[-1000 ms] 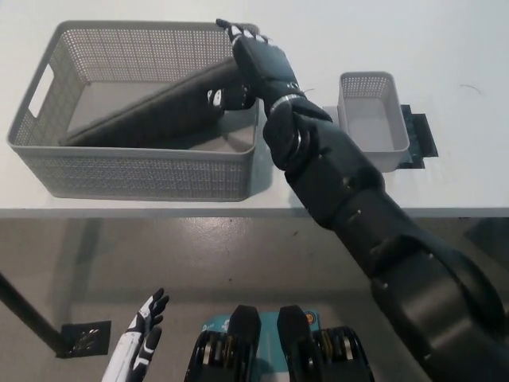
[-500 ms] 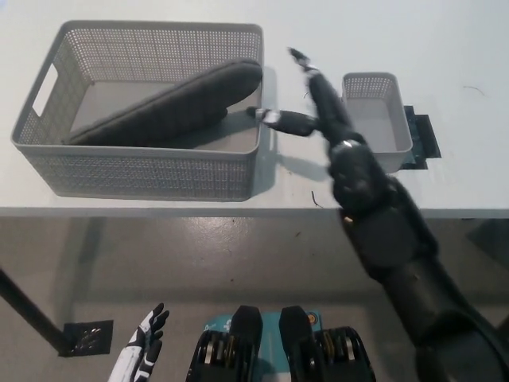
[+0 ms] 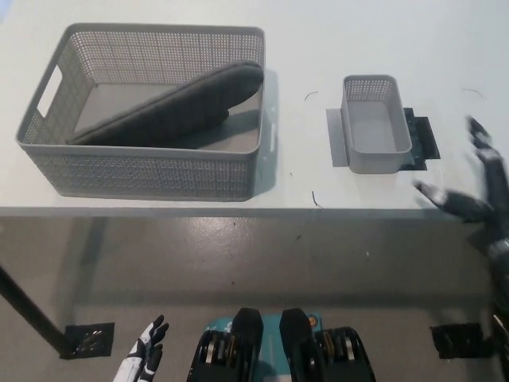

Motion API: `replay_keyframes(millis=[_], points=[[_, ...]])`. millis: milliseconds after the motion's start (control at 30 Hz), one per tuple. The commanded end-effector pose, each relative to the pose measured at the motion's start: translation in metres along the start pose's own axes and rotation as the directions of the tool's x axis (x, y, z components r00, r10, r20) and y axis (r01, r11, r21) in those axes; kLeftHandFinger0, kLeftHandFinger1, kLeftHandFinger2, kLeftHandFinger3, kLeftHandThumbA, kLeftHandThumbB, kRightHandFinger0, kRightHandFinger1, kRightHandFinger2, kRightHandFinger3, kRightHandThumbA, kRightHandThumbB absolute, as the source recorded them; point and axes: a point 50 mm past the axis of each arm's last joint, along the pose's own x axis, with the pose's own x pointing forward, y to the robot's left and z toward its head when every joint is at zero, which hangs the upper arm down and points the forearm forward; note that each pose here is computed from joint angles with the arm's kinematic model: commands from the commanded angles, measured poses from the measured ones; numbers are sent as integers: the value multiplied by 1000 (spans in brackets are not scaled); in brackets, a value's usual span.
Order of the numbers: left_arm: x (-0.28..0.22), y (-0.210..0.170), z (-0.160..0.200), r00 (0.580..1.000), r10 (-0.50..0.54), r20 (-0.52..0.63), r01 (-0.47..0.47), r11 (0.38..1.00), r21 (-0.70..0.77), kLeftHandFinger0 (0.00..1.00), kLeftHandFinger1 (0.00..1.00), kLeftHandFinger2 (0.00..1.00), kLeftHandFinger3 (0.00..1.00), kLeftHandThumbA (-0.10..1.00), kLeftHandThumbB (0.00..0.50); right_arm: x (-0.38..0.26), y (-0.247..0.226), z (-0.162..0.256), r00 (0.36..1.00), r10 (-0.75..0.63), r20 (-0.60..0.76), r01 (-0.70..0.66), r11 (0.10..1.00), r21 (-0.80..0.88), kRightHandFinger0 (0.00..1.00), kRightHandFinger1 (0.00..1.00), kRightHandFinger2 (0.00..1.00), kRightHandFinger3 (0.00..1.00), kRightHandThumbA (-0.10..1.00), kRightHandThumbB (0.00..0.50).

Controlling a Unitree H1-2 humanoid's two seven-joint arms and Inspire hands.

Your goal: Usethe right hand to pick up a oven gloves on top of a leveled container and place it into another larger container on the left side

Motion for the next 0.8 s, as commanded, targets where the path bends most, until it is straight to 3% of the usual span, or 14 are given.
replay_keyframes(millis=[0, 33, 100, 200, 233, 367, 433, 500, 567, 667, 700, 767], points=[[2, -9, 13, 995, -56, 88, 54, 998, 25, 1000, 1000, 1000, 1000, 1000, 45, -227, -127, 174, 529, -111, 842, -464, 793, 396, 1000, 1000, 1000, 1000, 1000, 449], [2, -8, 14, 994, -57, 89, 54, 998, 28, 1000, 1000, 1000, 1000, 1000, 54, -235, -115, 163, 579, -81, 811, -504, 746, 435, 1000, 1000, 1000, 1000, 1000, 444], [1, -9, 14, 994, -55, 91, 52, 998, 34, 1000, 1000, 1000, 1000, 1000, 54, -247, -97, 146, 615, -19, 788, -554, 701, 449, 1000, 1000, 1000, 1000, 1000, 412], [1, -9, 15, 995, -50, 92, 47, 998, 38, 1000, 1000, 1000, 1000, 1000, 66, -259, -79, 133, 660, 43, 750, -585, 656, 478, 1000, 1000, 1000, 1000, 1000, 416], [1, -9, 14, 995, -48, 91, 45, 998, 35, 1000, 1000, 1000, 1000, 1000, 44, -268, -67, 123, 688, 110, 717, -607, 629, 486, 1000, 1000, 1000, 1000, 1000, 441], [11, -3, 17, 993, -47, 110, 43, 998, 39, 1000, 1000, 1000, 1000, 1000, 39, -272, -31, 85, 744, 205, 636, -588, 653, 477, 1000, 1000, 1000, 1000, 1000, 452], [15, -1, 19, 992, -47, 118, 41, 998, 50, 1000, 1000, 1000, 1000, 1000, 44, -266, -1, 51, 823, 249, 510, -510, 720, 471, 1000, 1000, 1000, 1000, 1000, 436], [15, -1, 19, 992, -48, 117, 42, 998, 51, 1000, 1000, 1000, 1000, 1000, 71, -265, 19, 33, 863, 286, 417, -471, 755, 457, 1000, 1000, 1000, 1000, 1000, 426], [18, 1, 20, 991, -44, 124, 37, 998, 54, 1000, 1000, 1000, 1000, 1000, 70, -257, 36, 18, 877, 318, 360, -459, 778, 430, 1000, 1000, 1000, 1000, 1000, 347], [29, 4, 24, 989, -36, 144, 30, 999, 46, 1000, 1000, 1000, 1000, 1000, 60, -231, 58, -4, 878, 361, 313, -459, 820, 343, 1000, 1000, 1000, 1000, 1000, 294], [33, 4, 26, 988, -33, 152, 27, 999, 45, 1000, 1000, 1000, 1000, 1000, 52, -220, 61, -8, 874, 383, 300, -470, 825, 315, 1000, 1000, 1000, 1000, 1000, 298], [44, 6, 30, 985, -29, 169, 21, 999, 47, 1000, 1000, 1000, 1000, 1000, 40, -191, 69, -20, 865, 431, 258, -491, 831, 261, 1000, 1000, 1000, 1000, 1000, 248]])
